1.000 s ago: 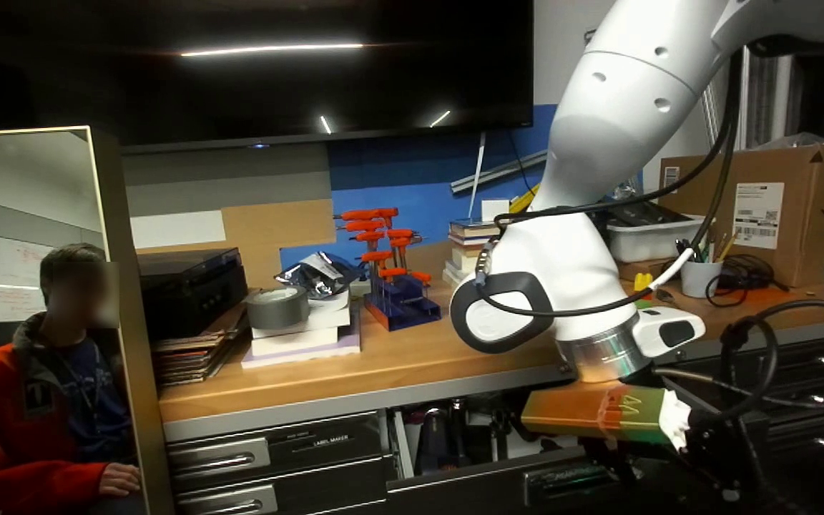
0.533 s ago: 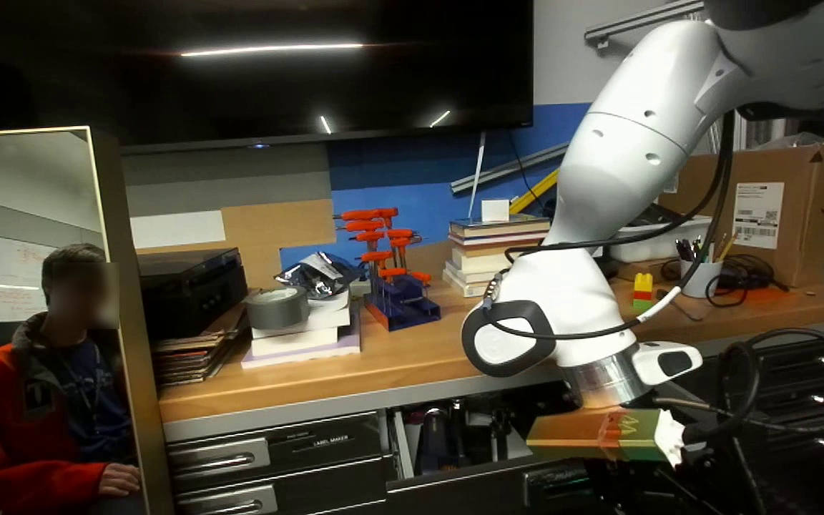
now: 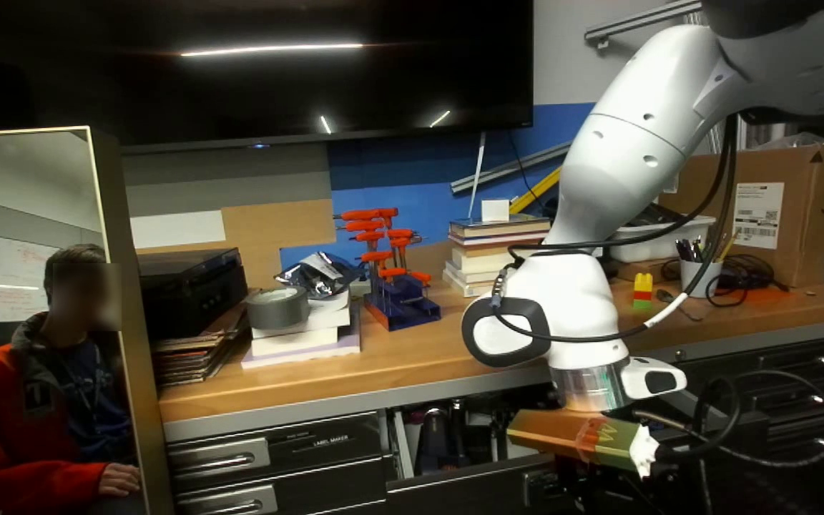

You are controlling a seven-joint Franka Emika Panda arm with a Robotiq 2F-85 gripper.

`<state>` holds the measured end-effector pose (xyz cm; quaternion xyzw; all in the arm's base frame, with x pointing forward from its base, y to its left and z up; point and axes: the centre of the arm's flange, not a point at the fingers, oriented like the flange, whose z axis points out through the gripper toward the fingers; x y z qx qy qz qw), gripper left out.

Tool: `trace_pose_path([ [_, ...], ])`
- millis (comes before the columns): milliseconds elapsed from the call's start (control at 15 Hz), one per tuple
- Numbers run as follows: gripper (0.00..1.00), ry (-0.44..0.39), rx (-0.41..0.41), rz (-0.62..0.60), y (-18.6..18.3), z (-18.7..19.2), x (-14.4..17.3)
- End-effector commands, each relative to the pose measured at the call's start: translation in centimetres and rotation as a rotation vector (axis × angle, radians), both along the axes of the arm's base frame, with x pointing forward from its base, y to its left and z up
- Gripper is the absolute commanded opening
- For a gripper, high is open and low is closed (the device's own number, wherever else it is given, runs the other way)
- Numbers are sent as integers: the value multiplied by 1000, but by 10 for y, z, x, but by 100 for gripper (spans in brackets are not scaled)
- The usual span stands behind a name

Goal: Put the black objects in the drawer and close it

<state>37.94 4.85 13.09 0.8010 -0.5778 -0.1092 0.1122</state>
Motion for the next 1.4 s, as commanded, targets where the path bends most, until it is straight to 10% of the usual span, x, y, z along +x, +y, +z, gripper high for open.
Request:
trace_pose_path([
  [0, 100, -54, 51, -18, -1, 1, 13],
  [1333, 100, -531, 214, 122, -15, -26, 125],
])
